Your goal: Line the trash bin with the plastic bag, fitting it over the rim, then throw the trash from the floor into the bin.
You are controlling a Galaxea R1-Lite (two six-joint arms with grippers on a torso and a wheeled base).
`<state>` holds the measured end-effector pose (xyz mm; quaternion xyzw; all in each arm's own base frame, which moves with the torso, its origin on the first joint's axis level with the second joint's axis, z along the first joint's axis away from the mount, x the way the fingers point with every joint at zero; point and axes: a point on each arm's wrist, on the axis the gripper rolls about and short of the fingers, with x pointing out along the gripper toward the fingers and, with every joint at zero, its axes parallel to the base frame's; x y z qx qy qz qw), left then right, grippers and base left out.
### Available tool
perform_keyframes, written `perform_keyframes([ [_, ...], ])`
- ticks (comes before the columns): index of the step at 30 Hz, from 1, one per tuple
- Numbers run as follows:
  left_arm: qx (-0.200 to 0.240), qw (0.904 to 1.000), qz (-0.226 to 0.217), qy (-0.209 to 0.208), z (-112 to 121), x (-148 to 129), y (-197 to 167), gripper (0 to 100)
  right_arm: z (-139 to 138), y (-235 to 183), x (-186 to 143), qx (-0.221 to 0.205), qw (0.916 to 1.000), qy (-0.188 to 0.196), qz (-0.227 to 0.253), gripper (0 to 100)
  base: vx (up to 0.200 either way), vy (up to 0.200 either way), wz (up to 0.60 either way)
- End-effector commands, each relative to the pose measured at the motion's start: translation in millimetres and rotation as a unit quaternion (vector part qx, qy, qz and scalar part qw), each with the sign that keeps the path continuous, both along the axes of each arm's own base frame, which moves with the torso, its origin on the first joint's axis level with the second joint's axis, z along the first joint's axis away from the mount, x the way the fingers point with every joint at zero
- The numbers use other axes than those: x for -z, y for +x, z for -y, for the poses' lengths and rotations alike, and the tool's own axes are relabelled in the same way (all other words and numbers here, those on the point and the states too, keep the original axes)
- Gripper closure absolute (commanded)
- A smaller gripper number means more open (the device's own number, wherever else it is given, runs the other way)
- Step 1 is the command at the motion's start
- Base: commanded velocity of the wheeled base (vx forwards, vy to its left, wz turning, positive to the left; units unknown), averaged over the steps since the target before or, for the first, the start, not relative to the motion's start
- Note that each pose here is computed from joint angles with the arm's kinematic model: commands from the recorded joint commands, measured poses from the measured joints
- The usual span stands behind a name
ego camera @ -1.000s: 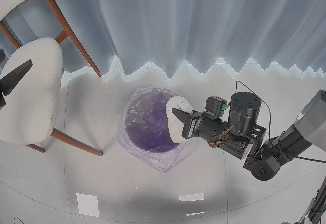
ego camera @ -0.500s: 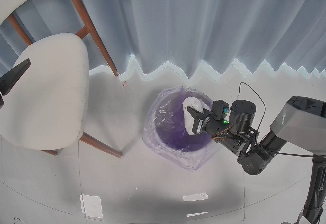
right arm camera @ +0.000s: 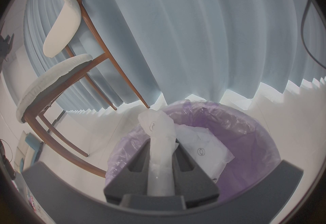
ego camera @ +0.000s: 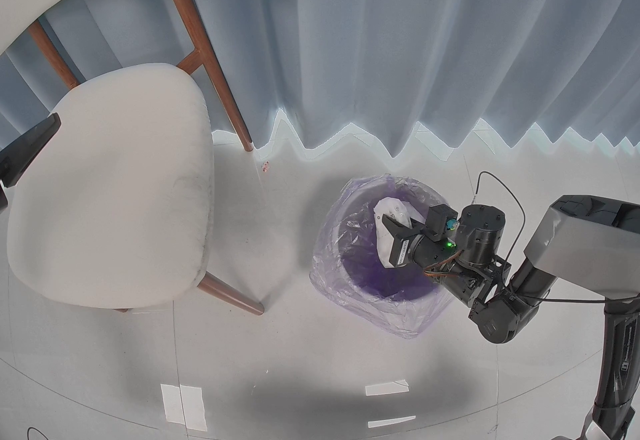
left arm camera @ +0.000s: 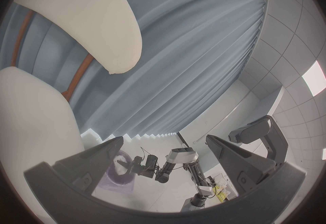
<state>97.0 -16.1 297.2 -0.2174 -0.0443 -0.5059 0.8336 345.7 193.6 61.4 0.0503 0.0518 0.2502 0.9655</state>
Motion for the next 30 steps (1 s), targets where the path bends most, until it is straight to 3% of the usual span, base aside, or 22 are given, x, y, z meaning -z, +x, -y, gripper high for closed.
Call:
perform_keyframes([
  [1,0.000,1.0000,0.001,0.000,0.0,-0.7,-0.1,0,5.9,-9.7,1.5,0.000,0.9999,-0.008,-0.009,100,0.000,0.000,0.00],
  [6,-0.001,1.0000,0.001,0.000,-0.2,-0.7,-0.1,0,7.2,-11.9,7.5,0.000,0.9997,-0.014,-0.018,100,0.000,0.000,0.00],
  [7,0.000,1.0000,0.002,0.000,0.0,-0.8,-0.6,0,6.1,-11.2,8.3,0.000,0.9997,-0.014,-0.019,0,0.000,0.000,0.00],
  [19,0.008,0.9999,0.008,0.000,1.6,-6.4,1.1,0,13.9,-32.2,-19.8,-0.007,0.9999,0.005,0.006,0,-0.017,0.000,0.00],
  [24,0.041,0.9992,0.006,-0.002,7.6,-4.5,-2.9,0,28.3,-58.2,-61.3,-0.006,0.9985,0.034,0.043,0,-0.200,0.000,0.00],
  [30,0.039,0.9989,0.028,-0.003,6.8,-9.6,-14.8,0,51.3,-93.6,-115.0,0.016,0.9925,0.079,0.092,0,-0.100,0.000,0.00],
])
